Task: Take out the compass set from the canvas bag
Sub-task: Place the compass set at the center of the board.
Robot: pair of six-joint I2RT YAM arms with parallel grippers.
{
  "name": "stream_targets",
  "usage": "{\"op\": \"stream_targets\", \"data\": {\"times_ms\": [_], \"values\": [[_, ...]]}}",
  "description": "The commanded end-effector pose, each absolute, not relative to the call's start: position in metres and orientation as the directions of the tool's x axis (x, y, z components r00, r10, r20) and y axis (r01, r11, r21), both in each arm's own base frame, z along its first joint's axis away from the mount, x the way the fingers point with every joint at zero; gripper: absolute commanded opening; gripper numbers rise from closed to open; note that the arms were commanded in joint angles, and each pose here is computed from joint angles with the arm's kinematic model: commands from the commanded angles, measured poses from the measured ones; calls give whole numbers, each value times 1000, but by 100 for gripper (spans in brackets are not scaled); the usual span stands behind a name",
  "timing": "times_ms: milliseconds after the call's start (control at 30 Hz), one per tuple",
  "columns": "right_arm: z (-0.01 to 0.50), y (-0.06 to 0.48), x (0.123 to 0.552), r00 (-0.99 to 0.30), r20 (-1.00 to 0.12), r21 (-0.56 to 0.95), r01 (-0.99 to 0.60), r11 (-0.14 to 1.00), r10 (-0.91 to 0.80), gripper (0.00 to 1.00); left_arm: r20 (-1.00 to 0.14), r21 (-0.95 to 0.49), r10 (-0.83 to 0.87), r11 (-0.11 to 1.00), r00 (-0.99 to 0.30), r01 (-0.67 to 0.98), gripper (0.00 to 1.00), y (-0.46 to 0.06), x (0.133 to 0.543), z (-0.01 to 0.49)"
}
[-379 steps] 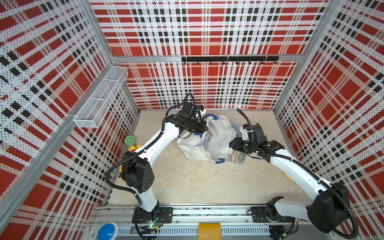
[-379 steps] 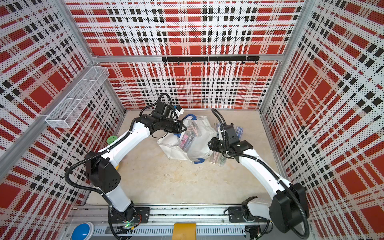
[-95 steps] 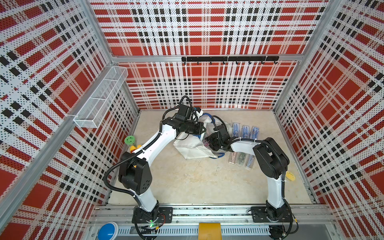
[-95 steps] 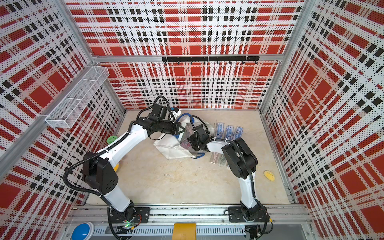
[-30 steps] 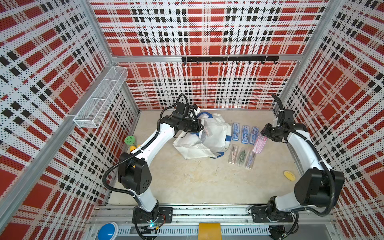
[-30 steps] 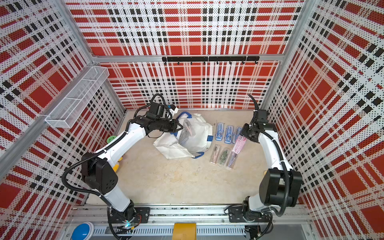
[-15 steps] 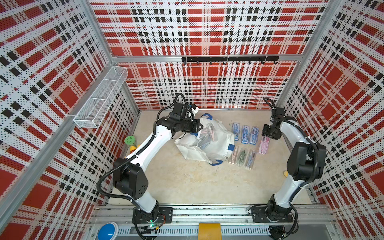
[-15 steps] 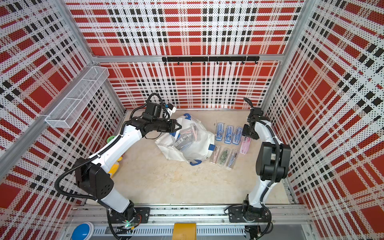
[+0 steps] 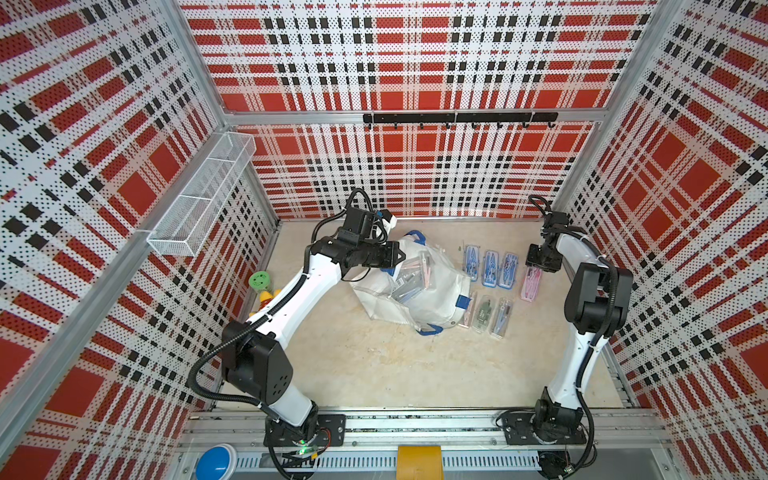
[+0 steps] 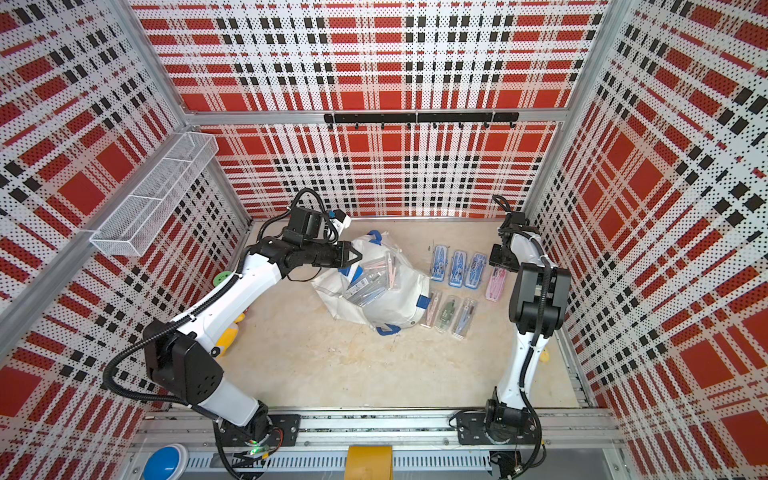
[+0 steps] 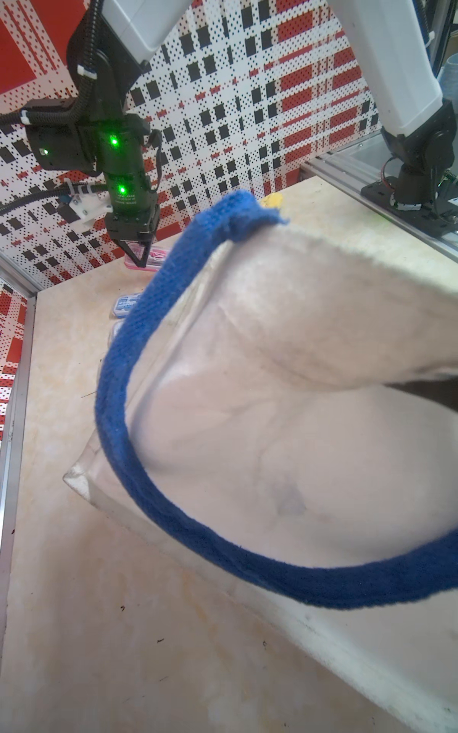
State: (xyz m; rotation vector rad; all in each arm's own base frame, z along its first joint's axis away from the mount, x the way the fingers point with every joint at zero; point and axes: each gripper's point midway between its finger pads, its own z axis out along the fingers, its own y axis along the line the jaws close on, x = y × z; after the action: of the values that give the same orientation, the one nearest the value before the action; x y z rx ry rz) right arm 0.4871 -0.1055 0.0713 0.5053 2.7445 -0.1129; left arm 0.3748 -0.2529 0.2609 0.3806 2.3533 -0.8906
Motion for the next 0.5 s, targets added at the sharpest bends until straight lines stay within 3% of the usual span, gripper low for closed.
{"op": "stream_targets", "data": {"times_ms": [0, 133, 467], "values": [[69, -105, 501, -883, -355, -8, 333, 943, 309, 39, -663, -486, 26, 745, -748, 457, 0, -248, 386, 282], [62, -105, 509, -885, -347, 0, 331, 944, 311, 41, -660, -481, 24, 754, -751, 446, 0, -246, 389, 281], [72, -99, 516, -873, -359, 46, 338, 940, 332, 63, -649, -478, 27, 763, -760, 436, 0, -245, 389, 275]]}}
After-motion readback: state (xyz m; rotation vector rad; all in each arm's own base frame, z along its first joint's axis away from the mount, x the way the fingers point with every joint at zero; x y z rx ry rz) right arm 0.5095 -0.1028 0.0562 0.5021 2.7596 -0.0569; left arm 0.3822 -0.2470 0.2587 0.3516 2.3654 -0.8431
